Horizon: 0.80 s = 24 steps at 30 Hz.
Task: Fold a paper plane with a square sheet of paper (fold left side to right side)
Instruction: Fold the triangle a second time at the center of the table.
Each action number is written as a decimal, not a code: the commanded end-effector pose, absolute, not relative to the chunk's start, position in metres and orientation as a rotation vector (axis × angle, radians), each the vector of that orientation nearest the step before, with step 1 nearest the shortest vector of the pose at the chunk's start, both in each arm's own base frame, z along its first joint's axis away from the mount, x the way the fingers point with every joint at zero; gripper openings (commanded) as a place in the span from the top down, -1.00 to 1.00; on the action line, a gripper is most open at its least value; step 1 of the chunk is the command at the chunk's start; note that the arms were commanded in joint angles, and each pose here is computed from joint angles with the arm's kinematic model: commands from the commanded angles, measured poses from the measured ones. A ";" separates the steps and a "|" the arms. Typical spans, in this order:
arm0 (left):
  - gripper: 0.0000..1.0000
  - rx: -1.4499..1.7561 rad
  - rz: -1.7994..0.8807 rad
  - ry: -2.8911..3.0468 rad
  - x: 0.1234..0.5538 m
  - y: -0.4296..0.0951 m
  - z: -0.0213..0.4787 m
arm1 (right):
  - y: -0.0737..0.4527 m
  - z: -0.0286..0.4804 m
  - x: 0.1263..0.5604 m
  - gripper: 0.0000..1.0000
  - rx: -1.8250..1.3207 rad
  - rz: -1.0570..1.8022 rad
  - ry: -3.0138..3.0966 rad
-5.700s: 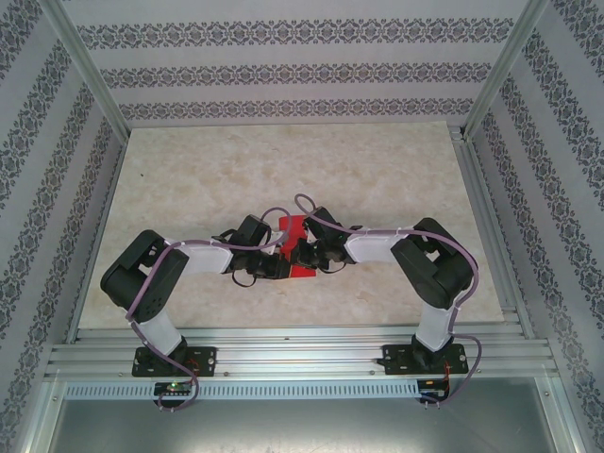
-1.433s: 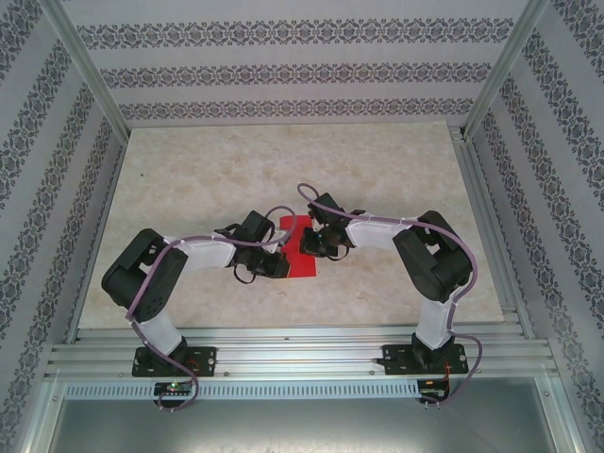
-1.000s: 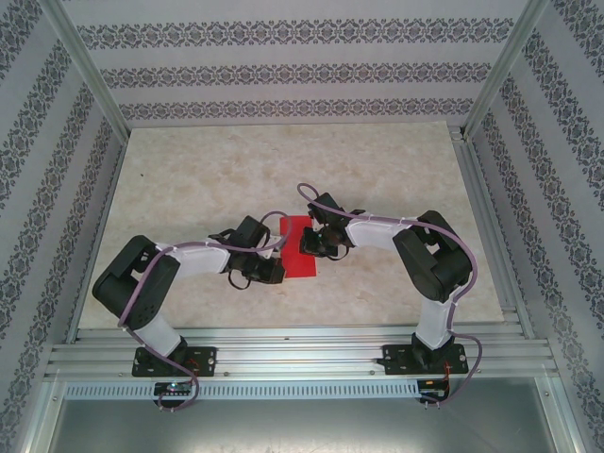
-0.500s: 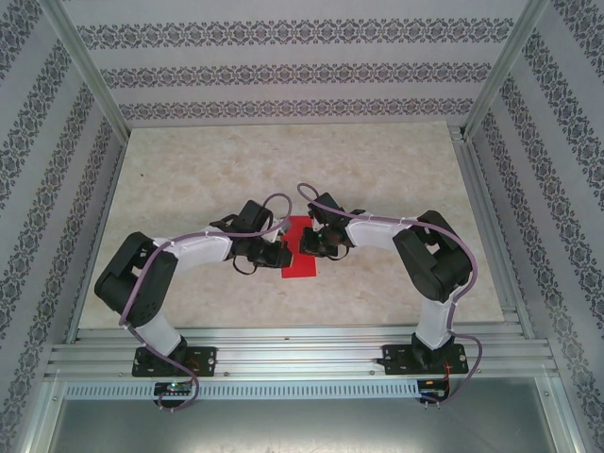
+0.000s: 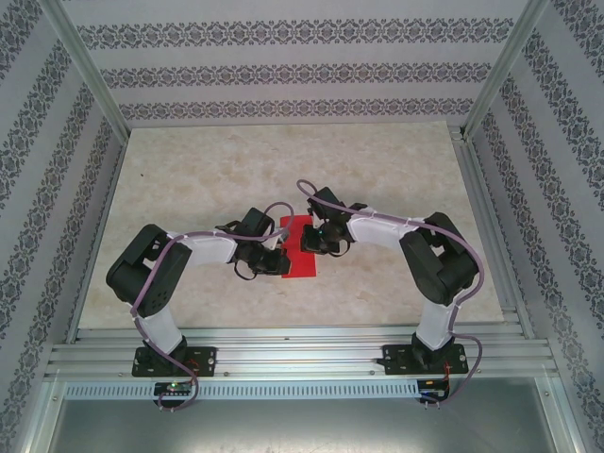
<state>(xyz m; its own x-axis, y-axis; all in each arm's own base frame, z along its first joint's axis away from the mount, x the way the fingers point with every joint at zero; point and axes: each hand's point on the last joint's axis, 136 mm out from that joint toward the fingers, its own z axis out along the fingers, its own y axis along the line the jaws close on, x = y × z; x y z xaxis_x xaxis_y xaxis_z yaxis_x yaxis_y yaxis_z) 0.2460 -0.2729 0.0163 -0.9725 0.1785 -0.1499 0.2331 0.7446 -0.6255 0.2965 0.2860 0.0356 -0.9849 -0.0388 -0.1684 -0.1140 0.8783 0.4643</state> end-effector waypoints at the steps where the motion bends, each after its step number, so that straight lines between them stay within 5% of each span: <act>1: 0.90 0.304 -0.862 2.974 0.230 -0.244 -0.015 | 0.290 0.048 0.282 0.82 -0.196 0.766 2.911; 24: 0.90 0.318 -0.812 2.993 0.225 -0.240 -0.023 | 0.321 0.013 0.274 0.82 -0.259 0.805 2.979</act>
<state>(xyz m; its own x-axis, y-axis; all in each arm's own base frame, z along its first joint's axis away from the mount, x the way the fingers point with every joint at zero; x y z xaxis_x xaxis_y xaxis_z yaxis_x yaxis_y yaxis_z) 0.2461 -0.2726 0.0158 -0.9697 0.1795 -0.1656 0.2440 0.7412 -0.6254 0.2699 0.3117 0.0136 -0.9886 -0.1323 -0.0720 -0.1506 0.8624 0.4834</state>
